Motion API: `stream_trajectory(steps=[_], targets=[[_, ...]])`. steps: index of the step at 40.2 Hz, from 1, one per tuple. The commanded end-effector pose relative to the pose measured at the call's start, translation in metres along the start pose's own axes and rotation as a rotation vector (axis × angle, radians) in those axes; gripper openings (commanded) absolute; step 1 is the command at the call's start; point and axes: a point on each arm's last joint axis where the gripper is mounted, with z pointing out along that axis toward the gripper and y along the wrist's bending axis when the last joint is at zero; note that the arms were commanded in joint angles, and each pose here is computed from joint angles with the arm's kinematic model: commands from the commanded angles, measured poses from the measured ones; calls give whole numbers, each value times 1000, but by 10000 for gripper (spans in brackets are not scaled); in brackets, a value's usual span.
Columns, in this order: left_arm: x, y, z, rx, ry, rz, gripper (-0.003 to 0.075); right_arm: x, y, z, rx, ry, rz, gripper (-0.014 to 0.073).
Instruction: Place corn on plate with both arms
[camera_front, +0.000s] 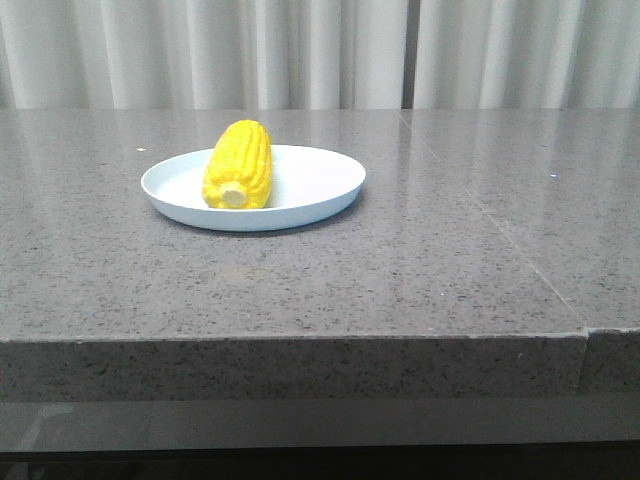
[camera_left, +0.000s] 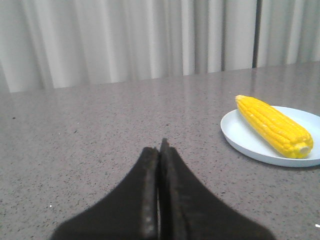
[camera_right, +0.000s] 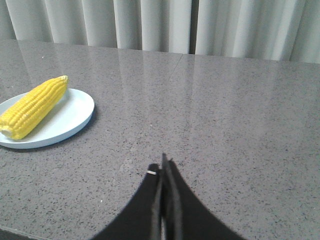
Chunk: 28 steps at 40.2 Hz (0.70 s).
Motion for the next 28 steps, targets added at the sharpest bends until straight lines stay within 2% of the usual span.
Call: stream_trajectory(steps=[1, 12, 15, 28], targets=[[-6, 0, -1, -34, -157, -36, -20, -15, 1, -2, 1, -98, -13, -68], [47, 5, 18, -142, -183, -81, -20, -15, 1, -2, 1, -98, -13, -68], [49, 5, 18, -142, -148, -84, -20, -15, 1, -2, 1, -98, -13, -68], [49, 5, 18, -142, -156, -83, -20, -15, 1, -2, 1, -97, -13, -68]])
